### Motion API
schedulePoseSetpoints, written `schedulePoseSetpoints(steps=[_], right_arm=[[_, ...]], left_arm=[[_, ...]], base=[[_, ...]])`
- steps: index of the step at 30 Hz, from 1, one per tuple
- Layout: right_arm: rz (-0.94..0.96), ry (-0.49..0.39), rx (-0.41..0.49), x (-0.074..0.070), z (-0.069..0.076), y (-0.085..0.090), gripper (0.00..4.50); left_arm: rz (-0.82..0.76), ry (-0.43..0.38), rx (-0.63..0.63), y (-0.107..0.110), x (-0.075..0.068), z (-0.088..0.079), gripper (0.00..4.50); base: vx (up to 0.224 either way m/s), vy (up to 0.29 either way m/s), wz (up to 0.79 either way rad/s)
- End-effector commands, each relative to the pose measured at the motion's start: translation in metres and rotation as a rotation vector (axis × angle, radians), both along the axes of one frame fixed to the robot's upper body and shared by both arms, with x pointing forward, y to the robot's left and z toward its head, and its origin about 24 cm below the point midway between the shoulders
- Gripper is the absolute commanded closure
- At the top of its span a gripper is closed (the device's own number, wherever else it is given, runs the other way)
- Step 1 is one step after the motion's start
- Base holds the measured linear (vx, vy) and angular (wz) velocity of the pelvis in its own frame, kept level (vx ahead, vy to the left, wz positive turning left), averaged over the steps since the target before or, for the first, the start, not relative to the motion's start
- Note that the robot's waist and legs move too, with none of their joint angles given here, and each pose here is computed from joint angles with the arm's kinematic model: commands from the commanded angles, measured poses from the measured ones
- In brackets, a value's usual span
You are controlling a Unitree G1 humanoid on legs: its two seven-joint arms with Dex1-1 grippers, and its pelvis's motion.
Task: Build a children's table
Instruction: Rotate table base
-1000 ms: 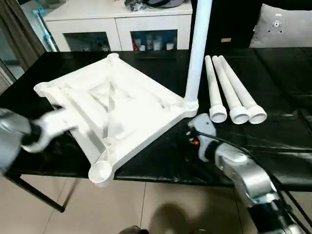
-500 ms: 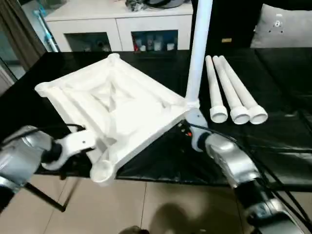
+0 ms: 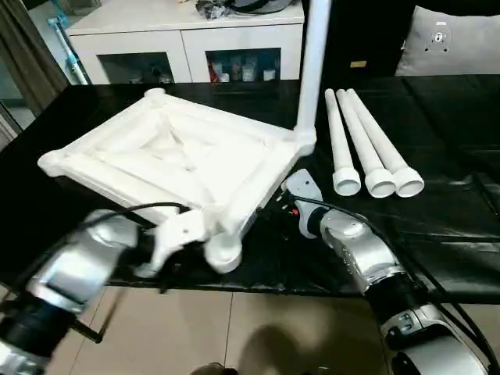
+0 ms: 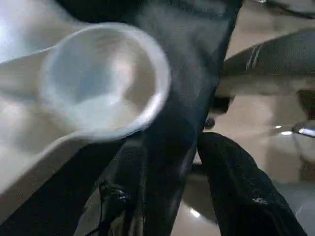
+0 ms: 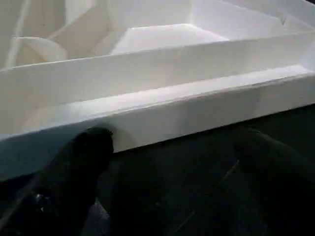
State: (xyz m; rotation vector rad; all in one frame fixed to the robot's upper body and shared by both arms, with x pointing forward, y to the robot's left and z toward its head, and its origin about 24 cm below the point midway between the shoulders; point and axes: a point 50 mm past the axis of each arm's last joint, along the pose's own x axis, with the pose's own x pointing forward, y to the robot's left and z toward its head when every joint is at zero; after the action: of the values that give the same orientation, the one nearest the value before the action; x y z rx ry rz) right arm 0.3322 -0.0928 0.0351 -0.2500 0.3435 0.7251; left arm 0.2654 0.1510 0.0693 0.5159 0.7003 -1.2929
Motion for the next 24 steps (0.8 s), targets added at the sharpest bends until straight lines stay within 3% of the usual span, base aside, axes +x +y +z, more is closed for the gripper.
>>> schedulePoseSetpoints(steps=[1,4,10,15,18,20,23,24], right_arm=[[0.048,-0.038,0.007,0.003,0.009,0.009,0.0],[0.051,-0.065,-0.007,0.004,0.013,0.004,0.0],[0.006,-0.095,-0.005,0.006,0.024,-0.008,0.0],[-0.081,-0.138,0.012,0.004,0.043,-0.027,0.0],[-0.201,-0.147,0.113,-0.007,0.057,-0.044,0.0],[-0.268,-0.142,0.165,-0.016,0.062,-0.052,0.0],[-0.308,-0.211,0.226,-0.033,0.069,-0.059,0.0],[-0.309,-0.212,0.23,-0.033,0.069,-0.059,0.0]], left_arm=[[-0.011,-0.072,-0.006,-0.008,0.008,0.003,2.61],[0.03,-0.176,-0.073,-0.025,0.025,0.004,2.61],[0.082,-0.235,-0.153,-0.041,0.036,0.006,2.61],[0.099,-0.206,-0.319,-0.051,0.027,0.016,2.61],[0.146,-0.148,-0.445,-0.045,0.013,0.022,2.42],[0.197,-0.16,-0.504,-0.039,0.005,0.024,2.26],[0.429,-0.243,-0.604,-0.024,0.008,0.03,2.23],[0.438,-0.248,-0.605,-0.023,0.008,0.03,2.23]], base=[[0.0,0.0,0.0],[0.0,0.0,0.0],[0.0,0.0,0.0],[0.0,0.0,0.0],[0.0,0.0,0.0],[0.0,0.0,0.0],[0.0,0.0,0.0],[0.0,0.0,0.0]])
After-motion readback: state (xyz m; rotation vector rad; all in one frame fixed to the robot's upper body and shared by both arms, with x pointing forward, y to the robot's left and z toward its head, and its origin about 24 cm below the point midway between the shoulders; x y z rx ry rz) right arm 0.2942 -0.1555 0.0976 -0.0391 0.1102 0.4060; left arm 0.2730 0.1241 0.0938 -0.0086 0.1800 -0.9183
